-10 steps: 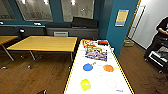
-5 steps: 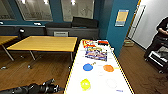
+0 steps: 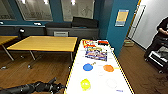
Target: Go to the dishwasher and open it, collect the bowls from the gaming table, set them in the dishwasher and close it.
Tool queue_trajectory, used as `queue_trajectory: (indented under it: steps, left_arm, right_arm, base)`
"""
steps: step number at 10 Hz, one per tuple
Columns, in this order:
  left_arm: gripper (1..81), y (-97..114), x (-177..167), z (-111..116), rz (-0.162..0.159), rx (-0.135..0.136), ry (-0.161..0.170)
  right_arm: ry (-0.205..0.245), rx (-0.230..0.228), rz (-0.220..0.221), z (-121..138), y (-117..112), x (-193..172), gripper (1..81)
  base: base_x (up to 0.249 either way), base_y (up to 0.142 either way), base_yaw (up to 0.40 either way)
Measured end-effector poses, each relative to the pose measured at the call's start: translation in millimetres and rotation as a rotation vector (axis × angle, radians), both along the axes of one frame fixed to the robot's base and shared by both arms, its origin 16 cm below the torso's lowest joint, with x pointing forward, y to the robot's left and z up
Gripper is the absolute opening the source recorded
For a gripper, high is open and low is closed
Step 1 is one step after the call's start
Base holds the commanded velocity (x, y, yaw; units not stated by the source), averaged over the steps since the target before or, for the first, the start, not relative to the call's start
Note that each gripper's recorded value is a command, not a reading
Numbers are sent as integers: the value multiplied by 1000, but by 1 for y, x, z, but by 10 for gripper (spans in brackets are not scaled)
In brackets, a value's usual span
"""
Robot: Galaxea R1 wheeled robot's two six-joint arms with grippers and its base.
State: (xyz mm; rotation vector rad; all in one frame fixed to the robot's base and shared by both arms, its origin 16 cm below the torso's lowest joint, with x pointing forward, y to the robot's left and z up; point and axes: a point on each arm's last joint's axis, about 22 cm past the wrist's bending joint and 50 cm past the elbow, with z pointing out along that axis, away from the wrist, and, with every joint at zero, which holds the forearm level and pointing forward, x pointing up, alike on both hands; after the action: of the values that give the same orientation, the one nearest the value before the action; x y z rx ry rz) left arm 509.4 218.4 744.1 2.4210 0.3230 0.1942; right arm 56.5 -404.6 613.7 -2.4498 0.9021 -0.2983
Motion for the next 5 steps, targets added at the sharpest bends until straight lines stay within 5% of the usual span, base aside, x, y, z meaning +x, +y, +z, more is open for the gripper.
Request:
queue_trajectory:
  steps: [2, 5]
  left_arm:
    - [811, -18, 15, 3, -10, -8, -17]
    - [811, -29, 30, -10, -11, 25, 3]
  right_arm:
    - [0, 0, 0, 0, 0, 0, 10]
    - [-1, 15, 3, -7, 12, 4, 10]
  base:
    - [0, 0, 0]
    - [0, 0, 0]
